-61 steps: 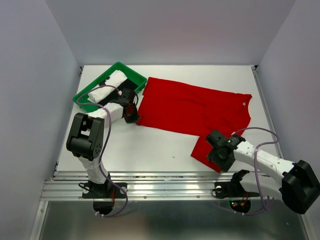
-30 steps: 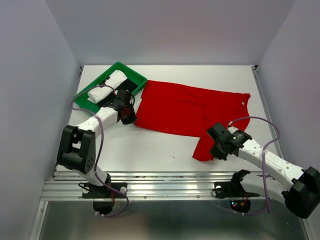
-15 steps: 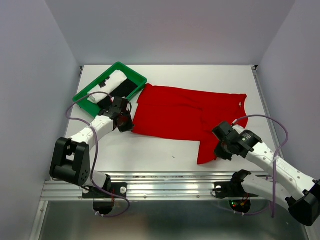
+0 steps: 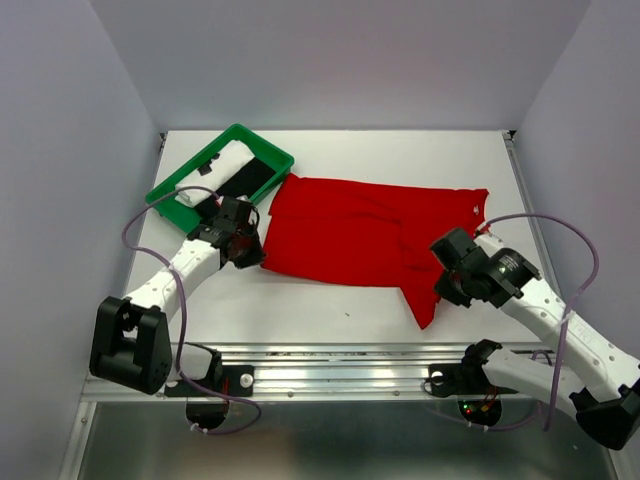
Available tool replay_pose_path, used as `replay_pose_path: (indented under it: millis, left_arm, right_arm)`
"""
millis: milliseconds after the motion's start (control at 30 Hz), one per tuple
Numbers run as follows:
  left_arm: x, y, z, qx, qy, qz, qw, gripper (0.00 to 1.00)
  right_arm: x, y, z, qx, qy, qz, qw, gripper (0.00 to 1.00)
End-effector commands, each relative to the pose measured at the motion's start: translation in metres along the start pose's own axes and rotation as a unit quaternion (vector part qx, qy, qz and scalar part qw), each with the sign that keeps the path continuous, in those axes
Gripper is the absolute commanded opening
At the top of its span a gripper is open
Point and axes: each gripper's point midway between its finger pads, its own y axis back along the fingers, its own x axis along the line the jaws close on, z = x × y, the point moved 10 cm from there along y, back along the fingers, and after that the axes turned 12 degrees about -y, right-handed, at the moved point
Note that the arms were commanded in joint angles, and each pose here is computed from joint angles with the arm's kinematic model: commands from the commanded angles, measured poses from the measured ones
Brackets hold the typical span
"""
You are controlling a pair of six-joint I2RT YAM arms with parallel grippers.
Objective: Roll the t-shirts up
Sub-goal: Fold the T-shirt at the center of the board.
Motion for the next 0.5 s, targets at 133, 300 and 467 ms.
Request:
replay_pose_path:
  millis: [133, 300, 467]
  left_arm:
    - [-0.018, 0.005, 0.039, -0.026, -0.007, -0.02, 0.999, 0.0]
    - [-0.023, -0.001, 0.06, -0.032, -0.011, -0.012, 0.999, 0.0]
    - [-0.023, -0.008, 0.074, -0.037, -0.004, -0.006, 0.999, 0.0]
  right_arm:
    - [0.033, 0.009, 0.031, -0.121, 0.002, -0.01, 0.993, 0.01]
    - [0.056, 0.005, 0.047, -0.157, 0.021, -0.034, 0.987, 0.01]
    - [0.069, -0.004, 0.07, -0.171, 0.019, -0.042, 0.984, 0.01]
